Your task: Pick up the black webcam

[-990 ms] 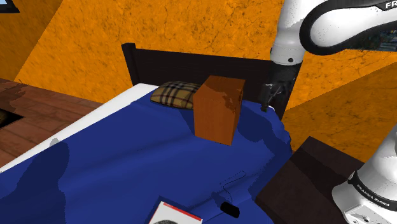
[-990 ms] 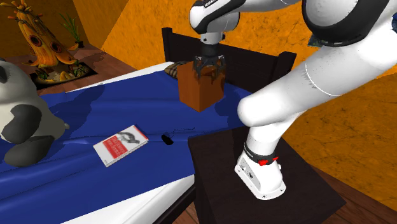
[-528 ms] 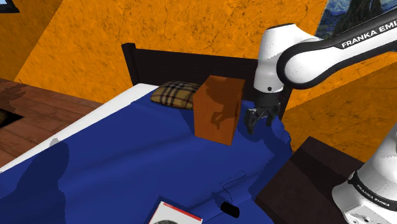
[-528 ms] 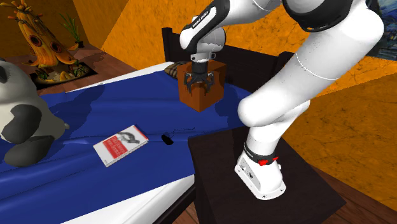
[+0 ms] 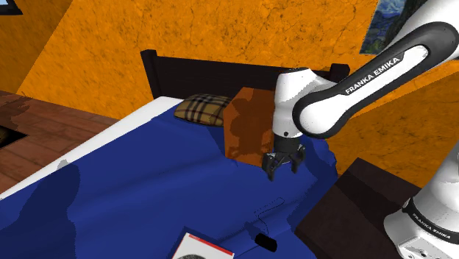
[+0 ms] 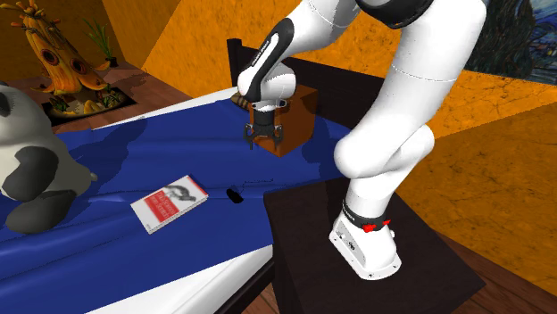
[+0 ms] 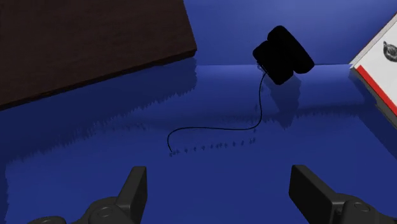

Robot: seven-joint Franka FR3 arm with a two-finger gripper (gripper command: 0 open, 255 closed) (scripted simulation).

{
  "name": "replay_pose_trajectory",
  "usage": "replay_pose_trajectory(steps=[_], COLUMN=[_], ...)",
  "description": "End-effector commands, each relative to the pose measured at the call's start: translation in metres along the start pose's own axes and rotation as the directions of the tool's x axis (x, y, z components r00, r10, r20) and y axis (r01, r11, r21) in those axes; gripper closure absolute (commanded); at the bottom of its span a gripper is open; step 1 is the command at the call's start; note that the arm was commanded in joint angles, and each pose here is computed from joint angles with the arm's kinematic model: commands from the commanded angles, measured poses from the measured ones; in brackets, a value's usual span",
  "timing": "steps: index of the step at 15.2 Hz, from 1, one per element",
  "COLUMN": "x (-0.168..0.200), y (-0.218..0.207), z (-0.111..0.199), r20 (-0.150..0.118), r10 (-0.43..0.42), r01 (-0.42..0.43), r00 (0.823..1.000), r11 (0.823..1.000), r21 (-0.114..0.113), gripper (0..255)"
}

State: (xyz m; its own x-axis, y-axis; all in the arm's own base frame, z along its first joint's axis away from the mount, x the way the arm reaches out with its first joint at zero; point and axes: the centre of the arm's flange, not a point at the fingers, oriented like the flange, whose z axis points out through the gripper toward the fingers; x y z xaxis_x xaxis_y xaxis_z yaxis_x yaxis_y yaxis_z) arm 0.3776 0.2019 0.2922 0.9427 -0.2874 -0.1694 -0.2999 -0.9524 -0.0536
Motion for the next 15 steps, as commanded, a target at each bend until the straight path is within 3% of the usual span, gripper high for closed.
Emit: replay_pose_trajectory(steps=[1, 10, 15], x=[0.003, 0.015, 0.019], y=[-0.012, -0.072, -0.073], z=[0.023, 0.122, 0.147], r20=[0.018, 0.101, 0.105], r10=[0.027, 0.138, 0.142], r01=[-0.027, -0.141, -0.146], r00=[0.999, 0.985, 0.984], r11=[1.0, 0.989, 0.989], r21=[0.008, 0.032, 0.033], gripper=[0, 0, 0])
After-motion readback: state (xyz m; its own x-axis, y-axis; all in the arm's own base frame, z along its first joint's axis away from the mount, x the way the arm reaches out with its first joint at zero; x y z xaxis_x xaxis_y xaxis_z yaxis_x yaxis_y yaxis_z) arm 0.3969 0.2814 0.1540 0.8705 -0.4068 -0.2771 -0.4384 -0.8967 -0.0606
